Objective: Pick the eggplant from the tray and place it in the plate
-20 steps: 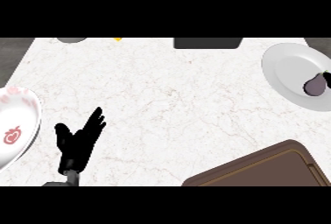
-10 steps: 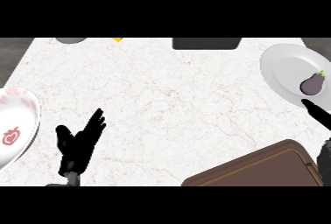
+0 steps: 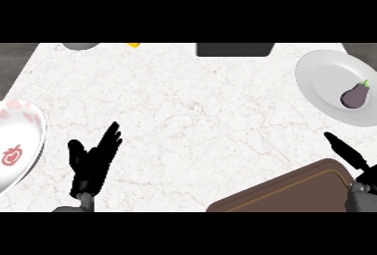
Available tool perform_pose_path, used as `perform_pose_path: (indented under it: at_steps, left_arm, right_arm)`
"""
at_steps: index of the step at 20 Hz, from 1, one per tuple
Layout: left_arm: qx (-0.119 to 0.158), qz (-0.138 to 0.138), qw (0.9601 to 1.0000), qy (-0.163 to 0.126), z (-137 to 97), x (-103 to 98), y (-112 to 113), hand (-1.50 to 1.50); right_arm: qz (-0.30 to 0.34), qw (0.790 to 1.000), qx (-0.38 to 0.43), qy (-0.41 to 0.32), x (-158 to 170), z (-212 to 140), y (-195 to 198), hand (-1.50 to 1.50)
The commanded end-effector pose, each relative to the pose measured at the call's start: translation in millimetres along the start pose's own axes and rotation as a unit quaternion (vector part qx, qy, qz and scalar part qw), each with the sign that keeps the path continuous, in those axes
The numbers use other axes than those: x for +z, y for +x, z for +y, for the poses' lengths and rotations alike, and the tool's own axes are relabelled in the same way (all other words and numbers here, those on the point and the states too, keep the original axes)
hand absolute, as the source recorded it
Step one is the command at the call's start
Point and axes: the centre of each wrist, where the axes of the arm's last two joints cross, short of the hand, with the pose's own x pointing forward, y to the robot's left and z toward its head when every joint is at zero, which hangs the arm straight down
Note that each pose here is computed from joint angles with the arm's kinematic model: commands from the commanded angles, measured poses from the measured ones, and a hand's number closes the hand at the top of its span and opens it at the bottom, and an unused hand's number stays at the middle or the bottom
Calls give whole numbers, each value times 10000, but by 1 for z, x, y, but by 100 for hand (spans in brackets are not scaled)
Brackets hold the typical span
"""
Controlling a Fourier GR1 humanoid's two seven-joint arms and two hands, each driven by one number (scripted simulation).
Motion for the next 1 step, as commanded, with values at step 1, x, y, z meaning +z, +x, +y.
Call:
perform_pose_path:
  at_steps: [1]
  left_arm:
    - [66,88,9999,1,-17,14,-6,0]
  right_arm:
    - [41,10000,58,-17,19,0,8,-150]
